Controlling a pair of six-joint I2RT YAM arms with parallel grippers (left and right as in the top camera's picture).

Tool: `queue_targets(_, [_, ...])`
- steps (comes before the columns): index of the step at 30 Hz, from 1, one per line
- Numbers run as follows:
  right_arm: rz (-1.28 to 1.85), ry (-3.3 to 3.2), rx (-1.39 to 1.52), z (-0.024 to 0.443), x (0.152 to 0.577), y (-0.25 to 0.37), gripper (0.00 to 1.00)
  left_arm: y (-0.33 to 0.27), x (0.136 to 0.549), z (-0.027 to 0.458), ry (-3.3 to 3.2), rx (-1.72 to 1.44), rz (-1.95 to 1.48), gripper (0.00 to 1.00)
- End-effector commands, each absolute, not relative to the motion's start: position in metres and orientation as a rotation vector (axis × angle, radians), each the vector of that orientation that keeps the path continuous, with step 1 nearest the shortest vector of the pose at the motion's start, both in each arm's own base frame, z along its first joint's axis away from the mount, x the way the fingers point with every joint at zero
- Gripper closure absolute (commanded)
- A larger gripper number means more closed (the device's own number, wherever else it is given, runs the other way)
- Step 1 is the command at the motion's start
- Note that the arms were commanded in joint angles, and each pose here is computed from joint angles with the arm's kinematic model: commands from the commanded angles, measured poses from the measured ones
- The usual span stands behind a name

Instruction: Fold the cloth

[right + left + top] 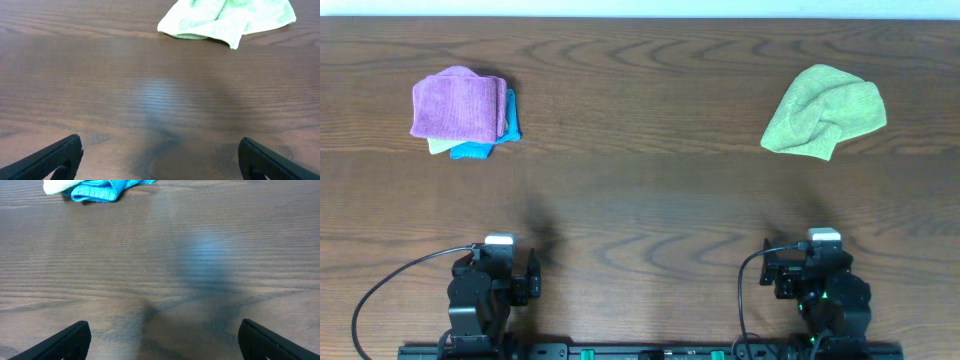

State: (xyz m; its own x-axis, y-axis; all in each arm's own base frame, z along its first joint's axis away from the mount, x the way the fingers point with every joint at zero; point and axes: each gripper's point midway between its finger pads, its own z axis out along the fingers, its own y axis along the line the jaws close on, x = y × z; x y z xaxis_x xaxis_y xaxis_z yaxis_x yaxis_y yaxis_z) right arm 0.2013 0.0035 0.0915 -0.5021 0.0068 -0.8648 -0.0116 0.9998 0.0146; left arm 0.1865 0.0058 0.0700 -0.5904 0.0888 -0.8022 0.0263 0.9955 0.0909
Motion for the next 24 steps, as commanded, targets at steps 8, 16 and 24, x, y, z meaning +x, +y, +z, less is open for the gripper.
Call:
queue_targets(8, [0.047,2.096,0.156,0.136,0.208,-0.006,0.01,0.007,0.183,0.062,2.226,0.095,0.099,0.05])
queue_targets(16, [0.006,2.132,0.319,0.187,0.233,-0.024,0.01,0.007,0.183,0.062,2.226,0.095,0.099,0.05])
queue_targets(24, [-0.051,2.15,0.49,0.234,0.281,-0.057,0.01,0.007,0.183,0.062,2.226,0.095,0.099,0.05])
